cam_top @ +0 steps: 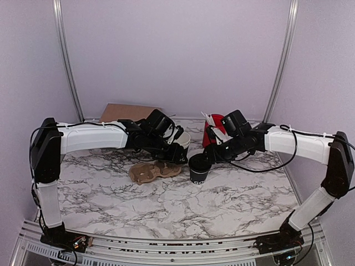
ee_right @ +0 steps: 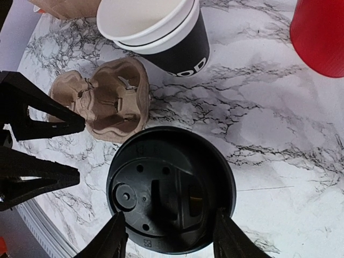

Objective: Pack the takeout coffee

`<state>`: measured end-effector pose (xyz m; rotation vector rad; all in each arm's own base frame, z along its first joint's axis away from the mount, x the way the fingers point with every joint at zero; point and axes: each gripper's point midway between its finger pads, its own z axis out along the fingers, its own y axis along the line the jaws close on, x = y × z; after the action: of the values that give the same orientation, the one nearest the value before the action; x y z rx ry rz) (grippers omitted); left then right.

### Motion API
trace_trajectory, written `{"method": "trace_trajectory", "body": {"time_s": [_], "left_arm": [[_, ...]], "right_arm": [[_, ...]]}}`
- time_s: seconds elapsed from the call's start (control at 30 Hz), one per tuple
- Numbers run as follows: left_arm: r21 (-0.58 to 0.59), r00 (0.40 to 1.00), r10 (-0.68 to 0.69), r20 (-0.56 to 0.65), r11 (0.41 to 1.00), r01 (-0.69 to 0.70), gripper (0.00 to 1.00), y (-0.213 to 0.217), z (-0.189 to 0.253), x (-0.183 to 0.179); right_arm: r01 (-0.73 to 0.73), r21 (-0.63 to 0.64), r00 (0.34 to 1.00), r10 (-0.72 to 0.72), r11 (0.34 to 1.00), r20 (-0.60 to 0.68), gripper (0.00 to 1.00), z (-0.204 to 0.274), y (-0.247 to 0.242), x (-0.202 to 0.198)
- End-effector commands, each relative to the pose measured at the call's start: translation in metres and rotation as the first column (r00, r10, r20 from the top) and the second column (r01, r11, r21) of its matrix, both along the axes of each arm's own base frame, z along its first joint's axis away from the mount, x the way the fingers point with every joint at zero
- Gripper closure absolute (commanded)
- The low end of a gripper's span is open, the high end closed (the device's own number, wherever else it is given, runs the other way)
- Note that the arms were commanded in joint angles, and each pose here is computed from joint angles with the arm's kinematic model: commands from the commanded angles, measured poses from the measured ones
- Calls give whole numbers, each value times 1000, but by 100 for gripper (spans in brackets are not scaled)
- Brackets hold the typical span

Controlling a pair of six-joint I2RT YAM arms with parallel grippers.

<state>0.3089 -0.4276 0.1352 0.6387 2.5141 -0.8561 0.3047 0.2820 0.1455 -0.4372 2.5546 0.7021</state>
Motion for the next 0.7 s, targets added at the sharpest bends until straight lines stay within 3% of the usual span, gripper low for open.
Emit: {"method": "trace_trajectory", "body": {"time_s": [0.0, 0.33, 0.67], "left_arm": [[-19, 1000, -6, 30, 1000, 7, 47, 4, 14, 0], [-45, 1000, 9, -4, 999, -9, 47, -2, 12, 1], [-63, 998, 31, -50, 997, -34, 47, -8, 3, 0]], "right_arm": [[13, 63, 1000, -12, 998, -21, 46, 15, 6, -15], [183, 37, 983, -184, 982, 12, 47, 27, -42, 7], [148, 86, 989, -145, 985, -40, 60, 5, -37, 21]]}}
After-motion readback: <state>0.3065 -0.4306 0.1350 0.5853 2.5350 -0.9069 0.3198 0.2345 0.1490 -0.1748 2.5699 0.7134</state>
